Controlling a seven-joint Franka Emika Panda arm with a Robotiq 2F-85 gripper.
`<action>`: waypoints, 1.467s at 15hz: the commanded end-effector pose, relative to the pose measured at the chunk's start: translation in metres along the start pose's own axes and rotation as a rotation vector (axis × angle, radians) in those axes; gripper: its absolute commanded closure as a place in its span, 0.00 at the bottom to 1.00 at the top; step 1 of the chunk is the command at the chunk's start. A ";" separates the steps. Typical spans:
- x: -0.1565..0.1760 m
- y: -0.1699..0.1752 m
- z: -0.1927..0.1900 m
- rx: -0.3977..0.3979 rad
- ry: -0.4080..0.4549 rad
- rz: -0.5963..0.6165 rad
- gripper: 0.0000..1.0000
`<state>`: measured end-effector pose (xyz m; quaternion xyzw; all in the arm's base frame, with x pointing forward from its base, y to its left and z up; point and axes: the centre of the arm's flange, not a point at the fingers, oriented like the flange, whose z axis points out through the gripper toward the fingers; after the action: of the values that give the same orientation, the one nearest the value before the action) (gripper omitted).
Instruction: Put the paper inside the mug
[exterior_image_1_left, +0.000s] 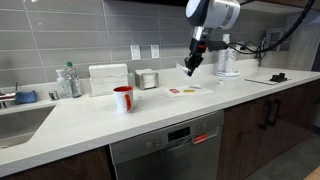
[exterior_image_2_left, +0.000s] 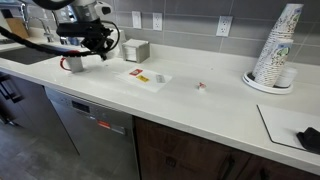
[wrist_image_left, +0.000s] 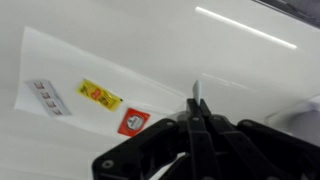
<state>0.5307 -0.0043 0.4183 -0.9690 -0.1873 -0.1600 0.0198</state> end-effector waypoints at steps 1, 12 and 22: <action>0.004 -0.052 -0.038 0.119 0.055 -0.153 1.00; 0.017 -0.070 -0.043 0.148 0.068 -0.170 1.00; 0.126 -0.205 -0.035 0.296 0.054 -0.654 1.00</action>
<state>0.5265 0.1987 0.4944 -0.8644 -0.4579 -0.1831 0.0980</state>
